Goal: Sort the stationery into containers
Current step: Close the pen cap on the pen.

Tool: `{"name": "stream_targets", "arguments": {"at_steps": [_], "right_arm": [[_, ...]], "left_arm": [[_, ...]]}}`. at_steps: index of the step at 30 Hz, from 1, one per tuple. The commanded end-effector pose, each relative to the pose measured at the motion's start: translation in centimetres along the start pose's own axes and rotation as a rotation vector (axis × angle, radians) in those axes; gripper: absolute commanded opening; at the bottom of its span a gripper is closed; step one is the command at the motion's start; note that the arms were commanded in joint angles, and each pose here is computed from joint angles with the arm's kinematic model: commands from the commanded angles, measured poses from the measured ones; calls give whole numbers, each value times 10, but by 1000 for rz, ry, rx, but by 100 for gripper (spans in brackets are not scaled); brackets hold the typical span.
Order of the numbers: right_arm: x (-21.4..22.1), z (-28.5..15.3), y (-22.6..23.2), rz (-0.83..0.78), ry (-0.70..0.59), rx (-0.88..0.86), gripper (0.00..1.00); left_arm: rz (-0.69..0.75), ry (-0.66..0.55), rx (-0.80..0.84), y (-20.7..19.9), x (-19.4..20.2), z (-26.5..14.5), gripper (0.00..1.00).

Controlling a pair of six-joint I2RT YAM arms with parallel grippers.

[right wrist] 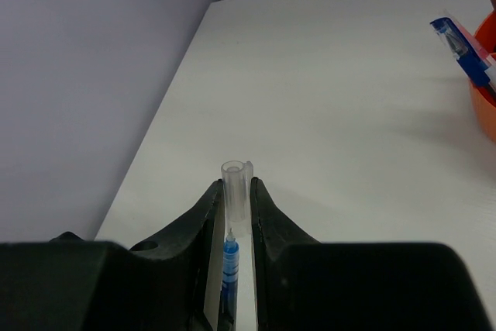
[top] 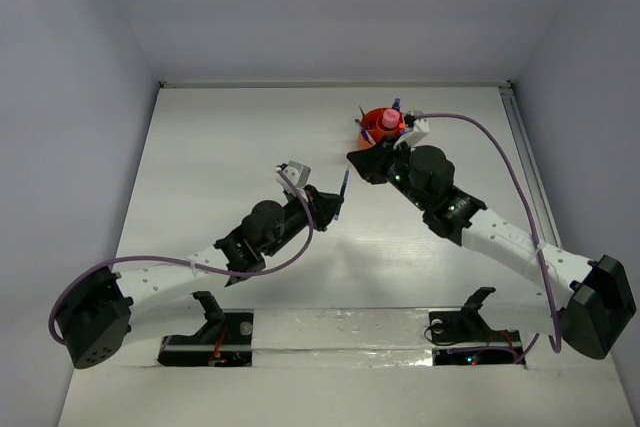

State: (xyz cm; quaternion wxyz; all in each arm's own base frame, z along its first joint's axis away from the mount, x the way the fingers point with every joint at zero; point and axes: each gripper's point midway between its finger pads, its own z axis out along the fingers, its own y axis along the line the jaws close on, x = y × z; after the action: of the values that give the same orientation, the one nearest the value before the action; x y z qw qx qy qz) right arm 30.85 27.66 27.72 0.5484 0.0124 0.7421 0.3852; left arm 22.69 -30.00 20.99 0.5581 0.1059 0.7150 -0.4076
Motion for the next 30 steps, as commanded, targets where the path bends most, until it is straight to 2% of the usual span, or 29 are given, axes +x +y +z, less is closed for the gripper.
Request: {"name": "stream_targets", "arguments": {"at_steps": [1,30], "right_arm": [[-12,0,10,13,-43,-44,0],[4,-16,21,112,-76,-133,0]], "left_arm": [[-1,-65,19,-6,-21,-1,0],[-59,-75,7,-6,-20,7,0]]}}
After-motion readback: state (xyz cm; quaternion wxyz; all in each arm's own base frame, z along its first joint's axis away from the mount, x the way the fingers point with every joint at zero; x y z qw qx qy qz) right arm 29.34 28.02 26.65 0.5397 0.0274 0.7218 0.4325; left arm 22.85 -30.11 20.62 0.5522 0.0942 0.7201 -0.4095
